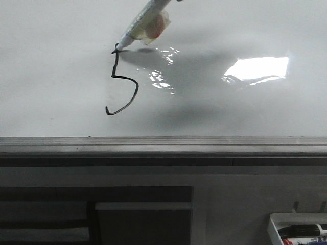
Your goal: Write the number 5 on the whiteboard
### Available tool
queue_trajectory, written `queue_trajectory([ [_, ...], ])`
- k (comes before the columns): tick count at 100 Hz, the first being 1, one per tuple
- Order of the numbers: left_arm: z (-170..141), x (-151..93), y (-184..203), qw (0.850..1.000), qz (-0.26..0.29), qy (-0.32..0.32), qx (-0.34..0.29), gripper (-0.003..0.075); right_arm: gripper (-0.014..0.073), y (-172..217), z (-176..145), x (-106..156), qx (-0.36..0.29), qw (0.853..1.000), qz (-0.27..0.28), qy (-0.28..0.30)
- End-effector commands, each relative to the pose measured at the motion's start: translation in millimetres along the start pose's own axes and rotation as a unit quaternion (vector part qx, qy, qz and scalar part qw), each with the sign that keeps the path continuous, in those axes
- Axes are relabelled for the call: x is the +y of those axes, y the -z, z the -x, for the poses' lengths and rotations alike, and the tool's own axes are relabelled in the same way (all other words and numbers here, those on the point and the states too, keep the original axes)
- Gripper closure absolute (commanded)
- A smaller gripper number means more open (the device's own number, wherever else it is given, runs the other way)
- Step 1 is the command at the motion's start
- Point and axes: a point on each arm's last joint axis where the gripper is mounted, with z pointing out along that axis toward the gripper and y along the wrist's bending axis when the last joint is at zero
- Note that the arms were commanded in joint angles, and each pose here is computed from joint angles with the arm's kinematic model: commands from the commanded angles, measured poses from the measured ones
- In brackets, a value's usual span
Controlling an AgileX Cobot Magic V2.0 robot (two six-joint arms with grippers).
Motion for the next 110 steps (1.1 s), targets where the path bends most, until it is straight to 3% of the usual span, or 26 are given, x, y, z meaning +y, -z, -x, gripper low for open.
queue_trajectory([
  [1, 13, 2, 0, 0.999, -0.001, 0.014, -0.037, 0.0335, 0.0655, 18, 17, -9, -0.052, 0.998, -0.026, 0.008],
  [66, 13, 2, 0, 0.999, -0.001, 0.014, -0.037, 0.0335, 0.0655, 31, 15, -14, -0.043, 0.998, -0.033, 0.006],
  [83, 17, -1, -1, 0.998, -0.016, 0.013, -0.060, 0.0334, 0.0656, 48, 20, 12, -0.062, 0.997, 0.004, 0.043],
  [110, 13, -24, -36, 0.991, -0.115, 0.014, -0.060, 0.0335, 0.0656, 49, 7, 45, -0.012, 0.993, 0.069, 0.096],
])
